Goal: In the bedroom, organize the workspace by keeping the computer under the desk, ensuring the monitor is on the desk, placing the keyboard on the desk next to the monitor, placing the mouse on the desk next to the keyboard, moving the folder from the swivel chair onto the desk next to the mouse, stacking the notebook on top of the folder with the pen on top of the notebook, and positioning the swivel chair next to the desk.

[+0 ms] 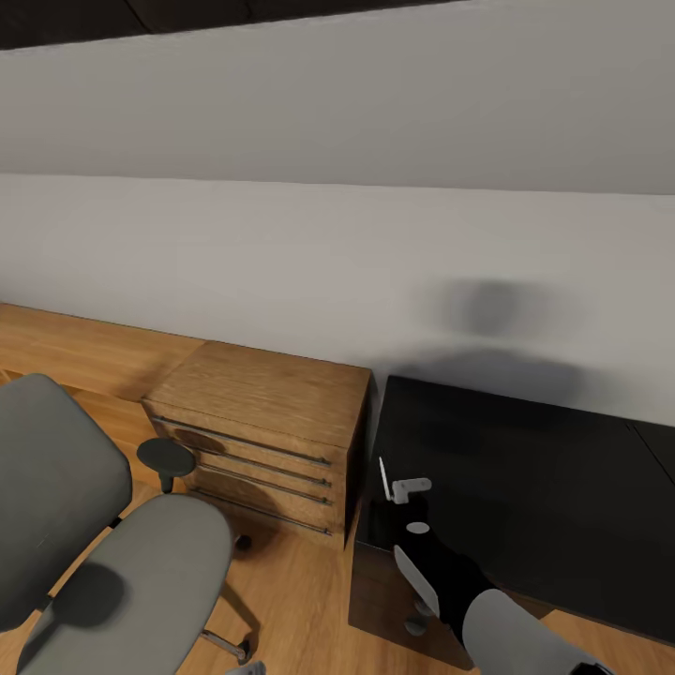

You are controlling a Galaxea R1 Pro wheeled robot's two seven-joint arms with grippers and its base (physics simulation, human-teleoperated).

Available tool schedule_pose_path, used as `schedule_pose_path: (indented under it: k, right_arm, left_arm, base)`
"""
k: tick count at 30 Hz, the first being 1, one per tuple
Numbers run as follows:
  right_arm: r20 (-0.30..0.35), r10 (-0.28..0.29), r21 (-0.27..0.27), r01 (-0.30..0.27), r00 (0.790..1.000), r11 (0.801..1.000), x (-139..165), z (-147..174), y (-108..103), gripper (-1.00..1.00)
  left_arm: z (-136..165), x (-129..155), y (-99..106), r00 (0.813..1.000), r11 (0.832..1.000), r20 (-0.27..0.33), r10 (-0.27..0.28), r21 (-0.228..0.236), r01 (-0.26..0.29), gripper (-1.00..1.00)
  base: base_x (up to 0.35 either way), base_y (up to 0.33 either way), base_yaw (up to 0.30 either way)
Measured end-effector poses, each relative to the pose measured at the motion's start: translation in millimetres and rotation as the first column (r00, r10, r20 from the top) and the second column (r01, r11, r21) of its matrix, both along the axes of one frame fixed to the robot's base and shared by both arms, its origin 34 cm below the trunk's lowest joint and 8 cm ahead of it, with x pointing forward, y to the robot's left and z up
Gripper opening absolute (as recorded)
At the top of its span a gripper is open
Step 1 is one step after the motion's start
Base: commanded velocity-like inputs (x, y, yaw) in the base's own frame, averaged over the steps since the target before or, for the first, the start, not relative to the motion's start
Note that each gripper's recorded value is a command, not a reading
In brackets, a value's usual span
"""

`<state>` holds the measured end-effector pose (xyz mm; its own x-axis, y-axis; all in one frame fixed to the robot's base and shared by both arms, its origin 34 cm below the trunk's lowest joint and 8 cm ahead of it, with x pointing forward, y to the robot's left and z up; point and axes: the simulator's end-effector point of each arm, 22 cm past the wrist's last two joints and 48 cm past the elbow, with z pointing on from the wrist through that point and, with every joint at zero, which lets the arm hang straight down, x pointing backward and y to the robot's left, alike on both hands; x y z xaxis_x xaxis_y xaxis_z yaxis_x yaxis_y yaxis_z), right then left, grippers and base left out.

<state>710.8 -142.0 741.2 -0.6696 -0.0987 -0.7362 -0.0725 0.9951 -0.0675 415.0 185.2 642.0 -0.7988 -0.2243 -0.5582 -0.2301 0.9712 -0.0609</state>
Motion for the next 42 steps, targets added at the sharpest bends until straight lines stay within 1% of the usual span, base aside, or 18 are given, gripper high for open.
schedule_pose_path:
  k: [5,10,19,40,41,42]
  right_arm:
    - [-0.013,-0.005,-0.006,0.005,1.000,1.000,-2.8,-5.1,-3.7,1.00]
    - [-0.013,-0.008,-0.014,0.008,1.000,1.000,2.3,-3.3,-7.0,1.00]
    - [-0.037,-0.018,-0.027,0.017,0.999,0.999,4.1,-7.3,-12.8,1.00]
    - [-0.042,-0.022,-0.028,0.021,0.999,0.999,5.1,-7.3,-13.5,1.00]
    - [-0.042,-0.022,-0.028,0.021,0.999,0.999,5.2,-7.3,-13.5,-1.00]
    - [-0.043,-0.023,-0.026,0.022,0.999,0.999,5.2,-7.4,-13.4,-1.00]
  left_arm:
    - [-1.8,-1.8,0.8,1.000,1.000,-0.006,-0.003,0.001,0.003,1.00]
    - [-1.9,-1.9,0.5,1.000,1.000,-0.006,-0.003,0.000,0.003,1.00]
    - [-1.8,-2.0,0.4,1.000,1.000,-0.006,-0.002,0.000,0.002,1.00]
    - [-1.7,-1.9,1.0,1.000,1.000,-0.006,0.000,0.002,0.001,1.00]
    - [-1.7,-1.9,1.0,1.000,1.000,-0.006,0.000,0.002,0.000,1.00]
    - [-1.7,-1.9,0.9,1.000,1.000,-0.006,-0.001,0.002,0.001,1.00]
  base:
    - [0.045,0.000,0.000]
    - [0.004,0.000,0.000]
    - [0.000,0.000,0.000]
    - [0.000,0.000,0.000]
    - [0.000,0.000,0.000]
    - [0.000,0.000,0.000]
